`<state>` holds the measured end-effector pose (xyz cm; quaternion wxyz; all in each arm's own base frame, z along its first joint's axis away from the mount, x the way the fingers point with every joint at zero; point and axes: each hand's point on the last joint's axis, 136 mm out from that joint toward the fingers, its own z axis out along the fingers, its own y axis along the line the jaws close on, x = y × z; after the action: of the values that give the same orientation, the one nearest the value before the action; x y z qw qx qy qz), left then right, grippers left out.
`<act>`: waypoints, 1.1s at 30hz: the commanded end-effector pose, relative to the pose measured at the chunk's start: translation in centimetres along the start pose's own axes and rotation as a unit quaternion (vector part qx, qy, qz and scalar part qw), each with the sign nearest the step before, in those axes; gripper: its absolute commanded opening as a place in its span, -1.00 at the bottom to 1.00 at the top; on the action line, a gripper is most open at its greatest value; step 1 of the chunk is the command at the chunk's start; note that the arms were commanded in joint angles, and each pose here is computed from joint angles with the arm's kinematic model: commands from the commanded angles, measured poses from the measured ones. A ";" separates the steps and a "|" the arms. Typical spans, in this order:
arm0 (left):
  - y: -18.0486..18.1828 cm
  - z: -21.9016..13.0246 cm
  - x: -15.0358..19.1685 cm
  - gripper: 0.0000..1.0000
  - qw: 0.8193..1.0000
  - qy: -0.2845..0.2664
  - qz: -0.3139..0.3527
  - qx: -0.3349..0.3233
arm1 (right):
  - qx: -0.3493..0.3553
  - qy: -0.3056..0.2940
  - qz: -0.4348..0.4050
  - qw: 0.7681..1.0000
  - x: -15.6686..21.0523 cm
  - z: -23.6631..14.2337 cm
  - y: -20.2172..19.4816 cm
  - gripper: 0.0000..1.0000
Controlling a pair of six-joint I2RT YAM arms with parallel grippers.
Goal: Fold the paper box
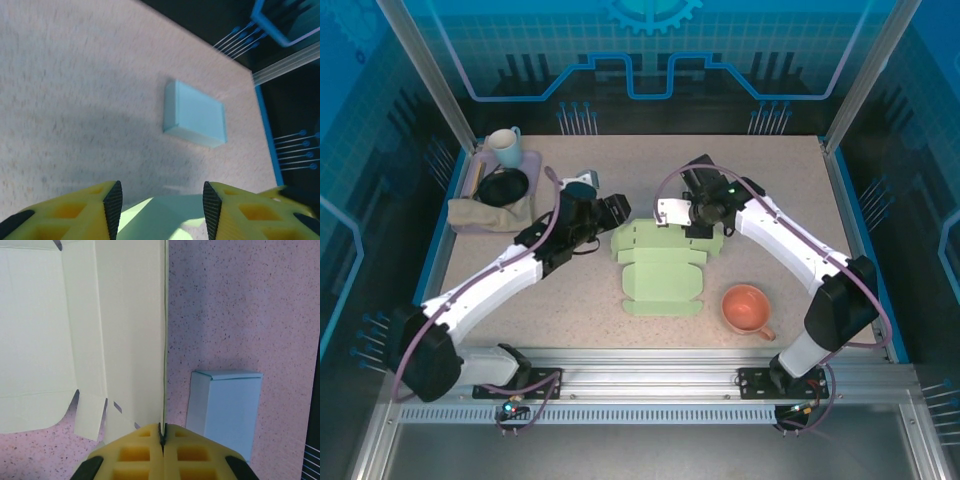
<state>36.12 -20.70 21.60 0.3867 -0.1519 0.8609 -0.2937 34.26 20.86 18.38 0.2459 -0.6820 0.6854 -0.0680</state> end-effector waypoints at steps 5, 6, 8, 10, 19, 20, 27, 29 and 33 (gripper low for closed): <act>0.0 1.9 1.9 -0.03 0.997 0.054 -0.063 -0.006 | -0.022 -0.018 0.011 1.000 -0.4 0.5 0.0 -1.00; -0.2 2.0 1.9 -0.03 0.996 0.056 -0.065 -0.002 | -0.023 -0.016 0.013 1.000 -0.4 0.5 0.0 -1.00; -0.4 1.9 1.9 -0.04 0.996 0.058 -0.066 -0.001 | -0.022 -0.016 0.016 1.000 -0.4 0.4 0.0 -1.00; -0.4 1.4 1.5 -0.05 0.997 0.051 -0.063 -0.003 | -0.019 -0.015 0.017 1.000 -0.3 0.5 -0.1 -1.00; -1.1 -2.1 -0.4 -0.01 0.997 0.000 -0.080 0.012 | -0.017 -0.010 0.020 1.000 -0.1 1.1 -0.2 -1.00; -1.1 -1.9 0.0 -0.01 0.996 0.003 -0.085 0.013 | -0.018 -0.009 0.020 1.000 0.0 1.1 -0.2 -1.00; -1.8 0.6 2.2 -0.02 0.994 0.045 -0.096 0.018 | -0.018 -0.013 0.023 0.999 0.0 1.1 -0.3 -1.00; -2.2 1.0 2.9 -0.02 0.994 0.053 -0.090 0.019 | -0.016 -0.013 0.025 0.999 0.1 1.1 -0.4 -1.00; -2.9 1.3 3.9 -0.02 0.994 0.062 -0.087 0.023 | -0.015 -0.015 0.030 0.999 0.3 1.3 -0.6 -1.00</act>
<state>34.67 -24.16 19.59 0.3105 -0.2011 0.8683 -0.3305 34.68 20.80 17.42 0.2388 -0.6782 0.6931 -0.0522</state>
